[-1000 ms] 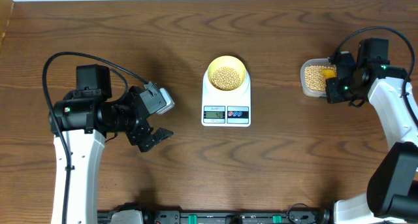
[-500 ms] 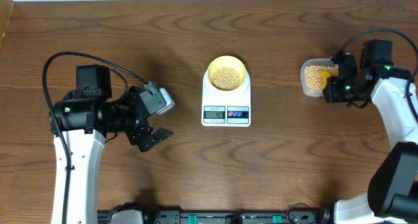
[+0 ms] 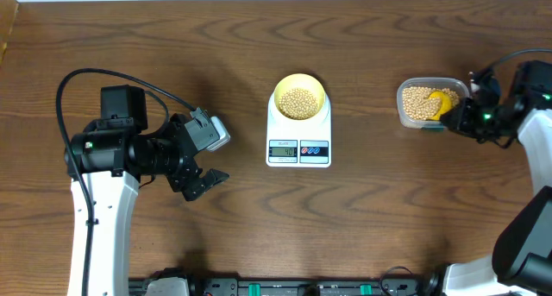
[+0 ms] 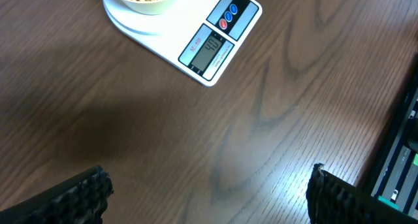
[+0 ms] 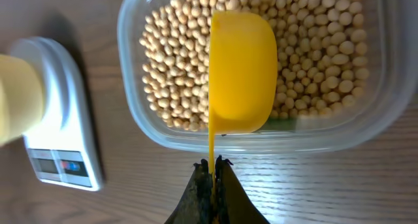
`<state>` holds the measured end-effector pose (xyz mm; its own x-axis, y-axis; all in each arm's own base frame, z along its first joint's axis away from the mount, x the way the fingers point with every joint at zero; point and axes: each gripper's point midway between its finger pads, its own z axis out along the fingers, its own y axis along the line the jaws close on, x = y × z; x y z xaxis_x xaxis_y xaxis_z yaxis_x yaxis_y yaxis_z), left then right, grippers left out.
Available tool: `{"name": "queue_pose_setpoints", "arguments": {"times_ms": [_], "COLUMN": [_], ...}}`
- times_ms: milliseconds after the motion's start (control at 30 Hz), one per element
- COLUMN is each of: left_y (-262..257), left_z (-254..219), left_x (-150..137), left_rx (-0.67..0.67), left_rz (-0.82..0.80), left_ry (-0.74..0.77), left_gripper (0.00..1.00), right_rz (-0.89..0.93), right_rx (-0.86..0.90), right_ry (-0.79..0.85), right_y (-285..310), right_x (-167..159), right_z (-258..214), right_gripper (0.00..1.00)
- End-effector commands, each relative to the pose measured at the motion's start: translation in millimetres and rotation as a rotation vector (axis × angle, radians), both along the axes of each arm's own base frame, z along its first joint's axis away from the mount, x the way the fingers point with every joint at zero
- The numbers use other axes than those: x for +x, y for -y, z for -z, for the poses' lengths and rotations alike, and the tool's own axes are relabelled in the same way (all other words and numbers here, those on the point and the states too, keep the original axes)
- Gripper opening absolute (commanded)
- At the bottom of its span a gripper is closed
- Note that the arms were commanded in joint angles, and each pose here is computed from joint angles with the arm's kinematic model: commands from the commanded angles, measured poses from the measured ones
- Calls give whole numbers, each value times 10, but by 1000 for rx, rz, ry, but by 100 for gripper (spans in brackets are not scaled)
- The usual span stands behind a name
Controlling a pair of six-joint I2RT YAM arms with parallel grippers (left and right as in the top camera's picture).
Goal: Scoop item into bowl and weigh 50g on scale
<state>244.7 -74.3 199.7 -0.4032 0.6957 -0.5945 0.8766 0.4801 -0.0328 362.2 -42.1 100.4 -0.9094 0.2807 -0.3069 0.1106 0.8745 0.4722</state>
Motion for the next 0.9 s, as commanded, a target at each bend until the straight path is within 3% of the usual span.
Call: {"name": "queue_pose_setpoints", "arguments": {"times_ms": [0, 400, 867], "left_y": [0, 0, 0], "left_z": [26, 25, 25], "left_x": [-24, -24, -24], "left_rx": [9, 8, 8], "left_rz": [14, 15, 15], "left_ry": [1, 1, 1], "left_gripper": [98, 98, 98], "right_rz": [23, 31, -118], "right_rx": [172, 361, 512], "right_ry": [45, 131, 149], "right_y": [-44, -59, -701], "right_x": [12, 28, 87], "right_z": [-127, -387, -606], "right_gripper": [1, 1, 1]}}
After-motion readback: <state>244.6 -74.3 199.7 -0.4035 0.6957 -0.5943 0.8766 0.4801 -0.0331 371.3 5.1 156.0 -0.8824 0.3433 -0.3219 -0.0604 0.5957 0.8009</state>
